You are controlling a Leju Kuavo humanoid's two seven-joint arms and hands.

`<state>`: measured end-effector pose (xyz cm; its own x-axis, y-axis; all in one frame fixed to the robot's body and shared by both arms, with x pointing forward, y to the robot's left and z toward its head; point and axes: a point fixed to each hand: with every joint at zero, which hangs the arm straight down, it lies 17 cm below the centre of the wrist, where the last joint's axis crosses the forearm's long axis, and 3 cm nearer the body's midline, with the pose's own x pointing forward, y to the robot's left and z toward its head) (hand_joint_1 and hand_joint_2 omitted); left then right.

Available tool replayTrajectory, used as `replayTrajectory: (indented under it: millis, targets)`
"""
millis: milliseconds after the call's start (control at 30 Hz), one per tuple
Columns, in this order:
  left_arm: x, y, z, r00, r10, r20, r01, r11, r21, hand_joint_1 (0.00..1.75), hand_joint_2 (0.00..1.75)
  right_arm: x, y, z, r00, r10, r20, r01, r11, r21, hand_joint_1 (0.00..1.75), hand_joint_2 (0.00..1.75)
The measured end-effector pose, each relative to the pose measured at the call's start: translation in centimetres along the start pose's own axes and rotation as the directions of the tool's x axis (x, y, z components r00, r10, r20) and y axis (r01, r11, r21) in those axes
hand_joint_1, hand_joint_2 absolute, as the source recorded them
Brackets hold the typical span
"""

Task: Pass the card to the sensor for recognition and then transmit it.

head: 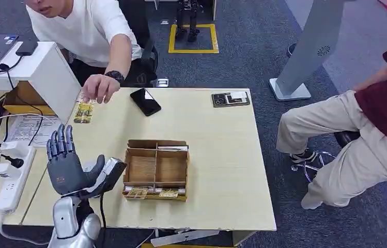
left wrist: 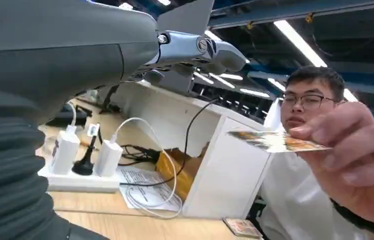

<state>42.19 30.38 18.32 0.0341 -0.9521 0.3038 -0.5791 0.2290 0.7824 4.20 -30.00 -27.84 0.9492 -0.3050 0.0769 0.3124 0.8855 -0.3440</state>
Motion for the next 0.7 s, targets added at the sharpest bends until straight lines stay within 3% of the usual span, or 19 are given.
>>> replayTrajectory:
  millis: [300, 500, 700]
  targets:
    - [0.4, -0.3, 0.2, 1.0, 0.02, 0.02, -0.019, 1.0, -0.007, 0.0, 1.75, 0.1, 0.0, 0.0, 1.0, 0.01, 0.003, -0.01, 1.0, 0.001, 0.0, 1.75]
    - [2.5, 0.0, 0.2, 0.996, 0.001, 0.089, -0.002, 1.0, 0.004, 0.0, 1.75, 0.1, 0.0, 0.0, 1.0, 0.024, 0.005, -0.024, 1.0, 0.001, 0.0, 1.75]
    - [3.5, 1.1, -0.7, 0.996, -0.006, 0.091, 0.002, 0.999, 0.045, 0.0, 1.75, 0.2, -0.1, -0.1, 0.999, 0.037, 0.006, -0.037, 0.999, -0.002, 0.0, 1.75]
